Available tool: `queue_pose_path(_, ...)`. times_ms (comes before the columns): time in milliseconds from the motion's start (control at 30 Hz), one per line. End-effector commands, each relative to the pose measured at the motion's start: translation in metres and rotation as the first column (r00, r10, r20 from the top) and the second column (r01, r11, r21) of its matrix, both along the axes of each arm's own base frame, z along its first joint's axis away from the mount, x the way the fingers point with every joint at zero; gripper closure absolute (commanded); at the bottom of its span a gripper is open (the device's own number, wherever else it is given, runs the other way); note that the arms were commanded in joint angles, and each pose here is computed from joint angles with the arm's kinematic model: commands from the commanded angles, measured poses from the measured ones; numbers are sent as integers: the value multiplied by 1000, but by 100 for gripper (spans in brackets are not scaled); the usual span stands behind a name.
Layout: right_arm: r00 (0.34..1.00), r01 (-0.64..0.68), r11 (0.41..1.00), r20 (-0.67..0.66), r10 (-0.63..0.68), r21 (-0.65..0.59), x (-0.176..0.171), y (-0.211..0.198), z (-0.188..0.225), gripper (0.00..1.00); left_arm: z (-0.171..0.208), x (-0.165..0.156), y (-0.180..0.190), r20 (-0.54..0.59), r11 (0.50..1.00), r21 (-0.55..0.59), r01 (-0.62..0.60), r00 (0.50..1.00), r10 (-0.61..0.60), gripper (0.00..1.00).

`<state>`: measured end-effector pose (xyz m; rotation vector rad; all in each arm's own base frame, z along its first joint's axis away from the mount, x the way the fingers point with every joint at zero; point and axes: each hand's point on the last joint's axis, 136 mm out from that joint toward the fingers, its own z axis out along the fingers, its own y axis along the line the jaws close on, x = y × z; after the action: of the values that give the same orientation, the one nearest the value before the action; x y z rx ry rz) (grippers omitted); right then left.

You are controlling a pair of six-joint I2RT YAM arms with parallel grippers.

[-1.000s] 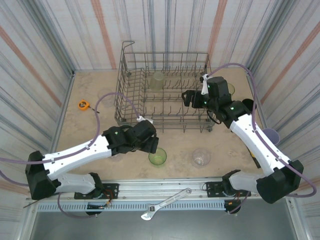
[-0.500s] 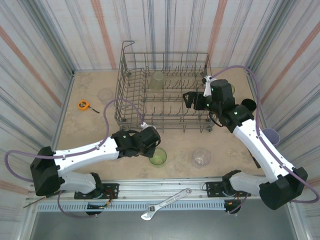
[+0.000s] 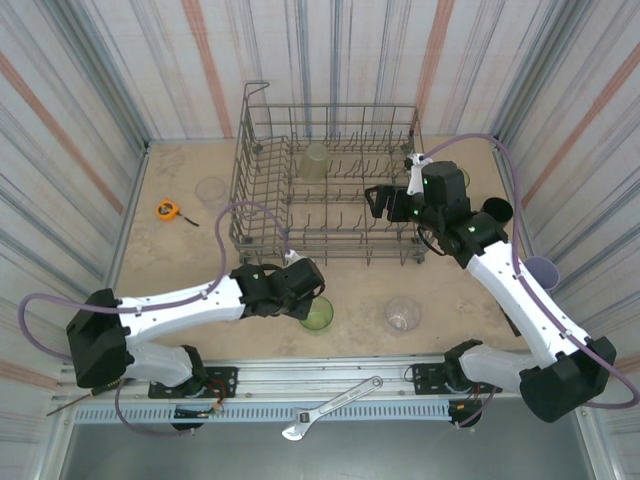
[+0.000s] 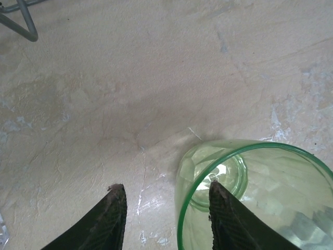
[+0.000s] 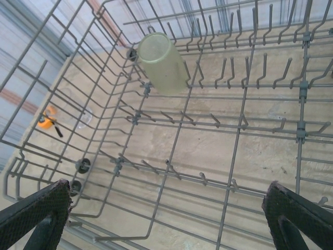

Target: Load the cups into the dish rack

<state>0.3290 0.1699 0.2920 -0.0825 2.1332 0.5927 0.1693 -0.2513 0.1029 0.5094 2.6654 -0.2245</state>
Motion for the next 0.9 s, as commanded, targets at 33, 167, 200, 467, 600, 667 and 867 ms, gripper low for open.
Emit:
queue_pose_path(33, 998, -3, 1000, 57, 4, -17, 8, -5, 12, 1, -7, -1, -1, -5, 1000, -1, -21, 1000, 21, 57)
queue_pose_path(167, 997, -7, 1000, 79, 7, -10, 11, -7, 16, 1, -12, -2, -7, -21, 1000, 7, 13, 1000, -13, 67)
queue_pose_path(200, 997, -5, 1000, 81, 6, -7, 11, -8, 16, 1, -12, -2, -8, -23, 1000, 13, 20, 1000, -20, 68)
queue_pose_path(467, 996, 5, 1000, 89, -6, 16, 10, -14, 21, 1, -26, -7, -12, -52, 997, 63, 48, 998, -45, 85)
queue_pose_path(600, 995, 7, 1000, 101, -9, 17, 9, -17, 28, 1, -22, -2, -16, -35, 997, 61, 46, 998, -44, 100)
queue_pose_path(667, 994, 9, 1000, 104, -11, 18, 8, -17, 29, 1, -18, 0, -17, -23, 997, 58, 42, 999, -41, 100)
queue_pose_path(867, 996, 10, 1000, 85, -12, 18, 5, -18, 23, 1, -5, 4, -14, -12, 991, 119, 67, 998, -66, 100)
